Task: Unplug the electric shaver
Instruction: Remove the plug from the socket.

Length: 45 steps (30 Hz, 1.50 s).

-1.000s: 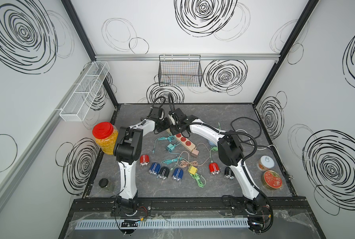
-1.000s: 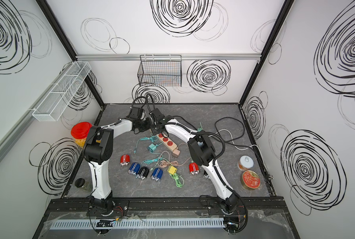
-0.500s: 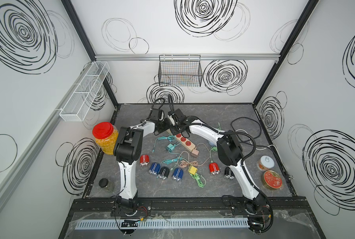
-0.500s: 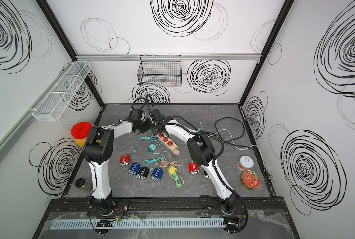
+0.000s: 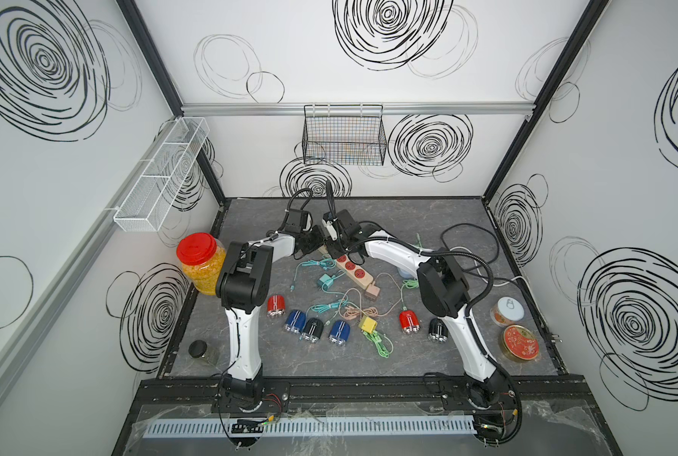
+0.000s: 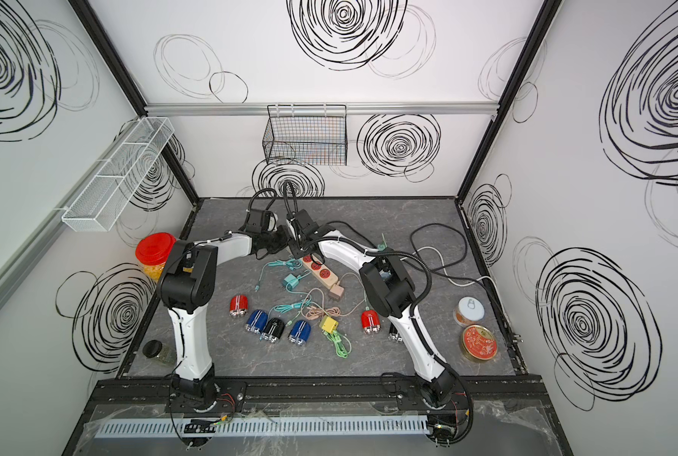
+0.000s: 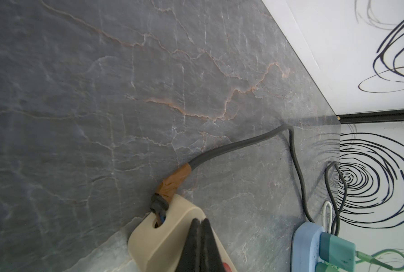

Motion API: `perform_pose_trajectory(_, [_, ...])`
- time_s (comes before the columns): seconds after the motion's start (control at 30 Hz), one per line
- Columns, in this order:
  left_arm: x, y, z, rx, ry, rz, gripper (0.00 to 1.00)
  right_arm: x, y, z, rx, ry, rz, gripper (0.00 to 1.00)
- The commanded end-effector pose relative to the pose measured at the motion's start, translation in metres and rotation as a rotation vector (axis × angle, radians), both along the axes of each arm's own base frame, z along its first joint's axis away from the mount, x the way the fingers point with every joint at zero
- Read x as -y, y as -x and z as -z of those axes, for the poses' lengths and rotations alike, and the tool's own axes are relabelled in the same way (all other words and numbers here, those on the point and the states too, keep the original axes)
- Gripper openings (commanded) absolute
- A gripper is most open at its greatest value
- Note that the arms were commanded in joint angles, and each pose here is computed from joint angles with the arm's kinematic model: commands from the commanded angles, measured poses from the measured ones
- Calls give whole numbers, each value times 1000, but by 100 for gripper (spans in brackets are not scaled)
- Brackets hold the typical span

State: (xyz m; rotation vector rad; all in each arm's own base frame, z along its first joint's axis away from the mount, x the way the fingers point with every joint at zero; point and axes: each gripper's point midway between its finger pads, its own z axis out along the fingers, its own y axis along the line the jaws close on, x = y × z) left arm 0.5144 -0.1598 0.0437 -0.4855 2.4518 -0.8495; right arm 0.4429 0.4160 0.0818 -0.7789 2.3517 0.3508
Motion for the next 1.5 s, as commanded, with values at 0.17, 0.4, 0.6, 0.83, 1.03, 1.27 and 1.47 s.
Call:
perform_pose_trajectory(0.17, [-14,24,45,-139,-40,-30,5,6,-18,-63,129,-48,43,33])
perform_pose_trajectory(0.4, [-11,20,35,-115,-14,-29,6,9,-15,-68,177,-1,61,33])
perform_pose_trajectory(0.6, [-15,15,-8,-16,56,-67,28,-4,-2,-66,133,-34,20,33])
perform_pose_trajectory(0.83, [-52,14,-80,118,10,-138,43,-37,14,-68,96,-94,-47,33])
perform_pose_trajectory(1.03, [-90,25,-130,198,-36,-216,47,-73,26,-72,87,-187,-142,33])
perform_pose_trajectory(1.27, [-123,45,-159,248,-92,-291,50,-123,51,-98,76,-288,-243,32])
perform_pose_trajectory(1.47, [-132,55,-153,239,-101,-303,50,-150,63,-105,50,-396,-288,33])
